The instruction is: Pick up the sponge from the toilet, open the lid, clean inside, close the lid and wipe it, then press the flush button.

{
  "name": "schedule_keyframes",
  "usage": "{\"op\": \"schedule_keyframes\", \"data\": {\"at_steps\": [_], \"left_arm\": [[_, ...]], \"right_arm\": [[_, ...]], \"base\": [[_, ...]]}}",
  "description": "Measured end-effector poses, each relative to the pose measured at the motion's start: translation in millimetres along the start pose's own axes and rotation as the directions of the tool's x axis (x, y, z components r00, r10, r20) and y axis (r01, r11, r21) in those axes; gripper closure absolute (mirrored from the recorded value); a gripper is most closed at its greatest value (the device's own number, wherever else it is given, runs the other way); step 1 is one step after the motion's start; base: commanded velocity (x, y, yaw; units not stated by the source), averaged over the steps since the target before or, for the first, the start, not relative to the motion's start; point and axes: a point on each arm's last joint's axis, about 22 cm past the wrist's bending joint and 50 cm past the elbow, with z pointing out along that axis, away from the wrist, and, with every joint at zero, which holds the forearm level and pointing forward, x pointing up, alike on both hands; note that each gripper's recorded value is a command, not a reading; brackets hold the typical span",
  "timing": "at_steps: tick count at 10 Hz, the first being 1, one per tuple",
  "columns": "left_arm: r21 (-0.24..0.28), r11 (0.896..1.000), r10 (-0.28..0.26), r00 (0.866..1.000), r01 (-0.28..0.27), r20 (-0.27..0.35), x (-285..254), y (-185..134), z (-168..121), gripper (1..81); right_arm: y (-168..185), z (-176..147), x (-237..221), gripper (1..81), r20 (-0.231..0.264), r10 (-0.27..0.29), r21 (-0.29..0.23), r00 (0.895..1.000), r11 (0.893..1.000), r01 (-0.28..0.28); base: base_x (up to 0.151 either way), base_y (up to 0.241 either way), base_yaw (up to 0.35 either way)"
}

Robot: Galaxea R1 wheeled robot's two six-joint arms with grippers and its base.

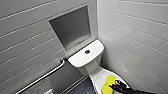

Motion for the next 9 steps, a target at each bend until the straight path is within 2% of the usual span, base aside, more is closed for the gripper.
{"op": "schedule_keyframes", "data": {"at_steps": [1,2,6,7,9], "left_arm": [[0.001,1.000,0.000,1.000,0.000,0.002,-1,-1,0,1.0],[0.000,1.000,-0.001,1.000,0.001,0.002,0,0,0,1.0],[0.001,1.000,-0.001,1.000,0.001,0.003,-1,-1,0,1.0],[0.000,1.000,0.000,1.000,0.000,0.003,-1,0,0,1.0],[0.000,1.000,-0.001,1.000,0.001,0.004,-1,0,0,1.0]], "right_arm": [[52,-30,-20,81.1,-0.027,0.045,-0.065,0.999,0.997,-0.046],[84,-49,-45,81.1,-0.039,0.079,-0.111,0.996,0.990,-0.083],[93,-58,-57,81.1,-0.107,0.116,-0.119,0.987,0.985,-0.128],[104,-72,-71,81.1,-0.110,0.129,-0.132,0.986,0.981,-0.143],[140,-109,-105,81.1,-0.124,0.151,-0.188,0.981,0.967,-0.172]], "base": [[0.000,0.000,0.000],[0.000,0.000,0.000],[0.000,0.000,0.000],[0.000,0.000,0.000],[0.000,0.000,0.000]]}}
